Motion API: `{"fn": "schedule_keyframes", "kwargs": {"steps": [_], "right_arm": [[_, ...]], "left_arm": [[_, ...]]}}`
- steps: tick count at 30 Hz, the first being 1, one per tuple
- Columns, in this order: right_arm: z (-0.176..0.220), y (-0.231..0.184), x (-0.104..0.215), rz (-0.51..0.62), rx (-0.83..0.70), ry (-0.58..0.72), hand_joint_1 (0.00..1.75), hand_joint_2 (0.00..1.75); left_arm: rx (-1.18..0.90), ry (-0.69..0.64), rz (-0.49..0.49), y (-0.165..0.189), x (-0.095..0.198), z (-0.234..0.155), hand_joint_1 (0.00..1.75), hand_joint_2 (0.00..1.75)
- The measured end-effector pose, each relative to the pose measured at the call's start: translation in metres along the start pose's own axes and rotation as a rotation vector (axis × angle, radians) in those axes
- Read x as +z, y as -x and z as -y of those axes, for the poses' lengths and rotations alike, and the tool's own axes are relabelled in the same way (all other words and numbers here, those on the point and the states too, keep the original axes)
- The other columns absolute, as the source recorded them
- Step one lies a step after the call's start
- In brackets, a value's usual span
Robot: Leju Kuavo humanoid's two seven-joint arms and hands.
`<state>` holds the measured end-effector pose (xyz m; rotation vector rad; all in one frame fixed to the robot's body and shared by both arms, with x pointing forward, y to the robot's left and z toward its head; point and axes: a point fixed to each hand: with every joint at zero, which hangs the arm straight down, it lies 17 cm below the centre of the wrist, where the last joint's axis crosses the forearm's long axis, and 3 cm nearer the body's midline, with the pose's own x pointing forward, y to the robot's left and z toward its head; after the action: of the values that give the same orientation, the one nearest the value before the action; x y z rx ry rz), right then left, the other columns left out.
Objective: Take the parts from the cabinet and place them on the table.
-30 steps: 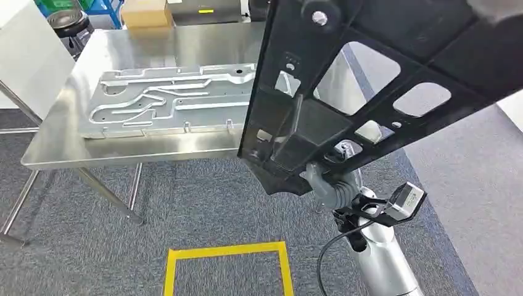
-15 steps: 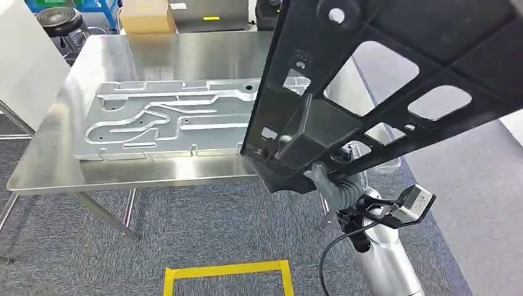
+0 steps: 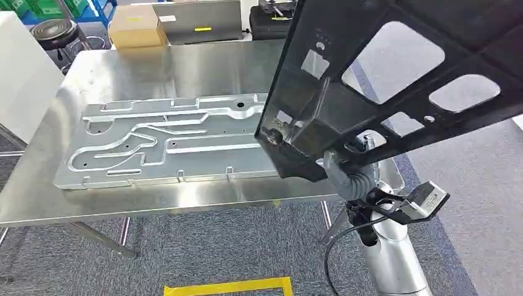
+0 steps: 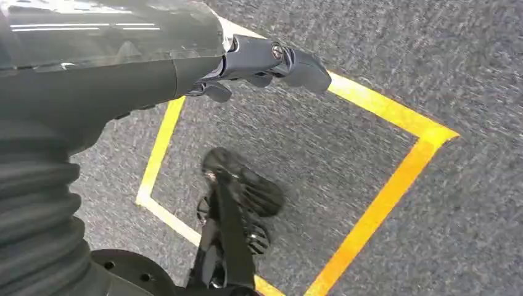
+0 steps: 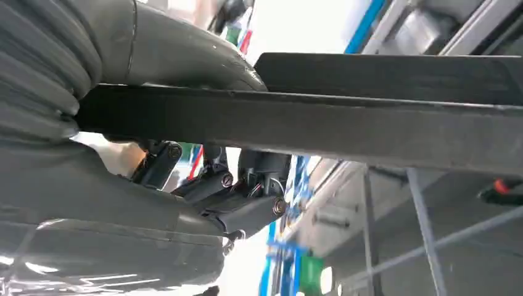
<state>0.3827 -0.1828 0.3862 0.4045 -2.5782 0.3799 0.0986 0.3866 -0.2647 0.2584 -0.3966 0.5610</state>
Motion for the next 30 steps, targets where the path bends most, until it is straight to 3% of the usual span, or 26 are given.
{"fn": "schedule_keyframes", "kwargs": {"steps": [6,10,12,15,17,26,30], "right_arm": [[0.100,0.085,-0.070,-0.277,0.926,0.068,1.75,1.75],[0.134,0.148,-0.095,-0.436,1.338,-0.094,1.75,1.75],[0.133,0.191,-0.083,-0.549,1.495,-0.255,1.75,1.75],[0.119,0.239,-0.043,-0.661,1.566,-0.453,1.75,1.75],[0.112,0.254,-0.030,-0.689,1.573,-0.519,1.75,1.75],[0.105,0.280,-0.011,-0.774,1.561,-0.644,1.75,1.75],[0.095,0.297,0.033,-0.835,1.509,-0.707,1.75,1.75]], "left_arm": [[-0.039,0.062,0.043,-0.014,0.000,0.014,0.00,1.75],[-0.083,0.097,0.064,-0.023,0.000,0.025,0.00,1.75],[-0.101,0.109,0.070,-0.026,0.000,0.030,0.00,1.75],[-0.119,0.121,0.074,-0.028,0.000,0.033,0.00,1.75],[-0.122,0.123,0.075,-0.029,0.000,0.034,0.00,1.75],[-0.140,0.126,0.080,-0.029,0.000,0.032,0.00,1.75],[-0.149,0.132,0.099,-0.032,0.001,0.033,0.00,1.75]]}}
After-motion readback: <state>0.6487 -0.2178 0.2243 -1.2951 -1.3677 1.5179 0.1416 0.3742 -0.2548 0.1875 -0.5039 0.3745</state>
